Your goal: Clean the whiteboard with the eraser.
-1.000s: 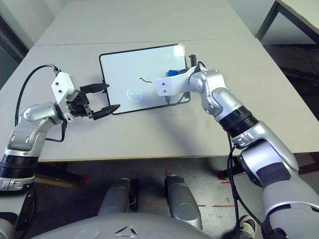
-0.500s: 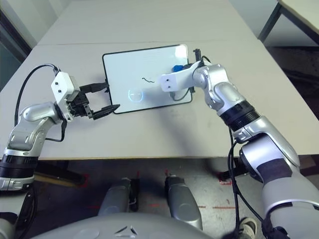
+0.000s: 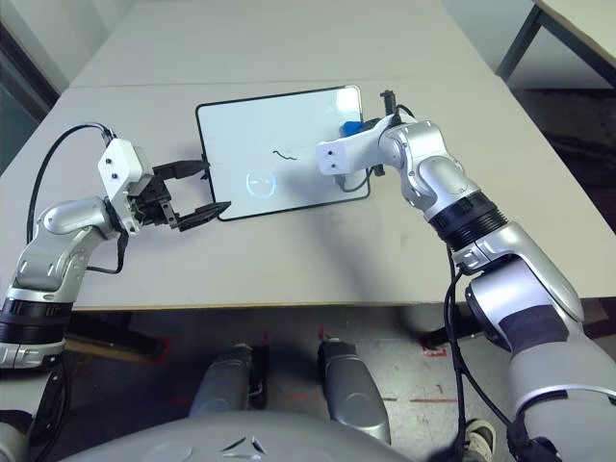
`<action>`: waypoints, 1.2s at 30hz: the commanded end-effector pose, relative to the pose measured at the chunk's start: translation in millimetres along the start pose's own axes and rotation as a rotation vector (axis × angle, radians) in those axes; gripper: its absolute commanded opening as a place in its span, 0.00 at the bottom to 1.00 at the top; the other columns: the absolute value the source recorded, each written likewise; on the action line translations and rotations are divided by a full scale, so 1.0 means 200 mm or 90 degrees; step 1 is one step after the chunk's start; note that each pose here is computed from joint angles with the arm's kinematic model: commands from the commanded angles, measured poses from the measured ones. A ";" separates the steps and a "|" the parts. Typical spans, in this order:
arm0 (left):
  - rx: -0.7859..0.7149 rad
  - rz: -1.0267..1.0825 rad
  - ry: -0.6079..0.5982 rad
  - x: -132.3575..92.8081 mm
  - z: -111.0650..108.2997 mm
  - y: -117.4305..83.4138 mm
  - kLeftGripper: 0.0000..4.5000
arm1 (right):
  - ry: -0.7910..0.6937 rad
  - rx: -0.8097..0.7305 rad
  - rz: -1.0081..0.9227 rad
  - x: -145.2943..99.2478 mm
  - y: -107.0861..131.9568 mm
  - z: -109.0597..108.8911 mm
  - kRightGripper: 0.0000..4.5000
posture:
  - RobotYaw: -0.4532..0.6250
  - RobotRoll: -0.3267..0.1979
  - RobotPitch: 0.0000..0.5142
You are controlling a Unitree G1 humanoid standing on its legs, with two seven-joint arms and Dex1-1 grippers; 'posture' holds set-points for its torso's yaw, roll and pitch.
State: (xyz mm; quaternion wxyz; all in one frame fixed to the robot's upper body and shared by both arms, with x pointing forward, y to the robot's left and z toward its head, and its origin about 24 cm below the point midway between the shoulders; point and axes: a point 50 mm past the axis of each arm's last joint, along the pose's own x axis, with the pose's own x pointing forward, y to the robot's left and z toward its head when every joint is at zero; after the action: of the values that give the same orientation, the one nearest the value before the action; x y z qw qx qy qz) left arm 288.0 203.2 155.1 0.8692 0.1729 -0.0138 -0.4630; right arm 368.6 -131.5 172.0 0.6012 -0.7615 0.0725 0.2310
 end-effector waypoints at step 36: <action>0.012 -0.008 0.000 0.04 0.04 -0.01 1.00 | 0.043 -0.069 0.033 0.00 0.03 -0.06 0.03 | 0.31 0.62 0.18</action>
State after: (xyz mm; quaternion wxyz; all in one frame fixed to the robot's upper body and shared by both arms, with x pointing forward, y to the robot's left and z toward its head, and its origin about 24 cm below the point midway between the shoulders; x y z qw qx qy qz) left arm 288.6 196.8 162.6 0.8676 0.1752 -0.0226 -0.4649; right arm 372.7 -143.5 175.0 0.5532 -0.7995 0.0896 0.2163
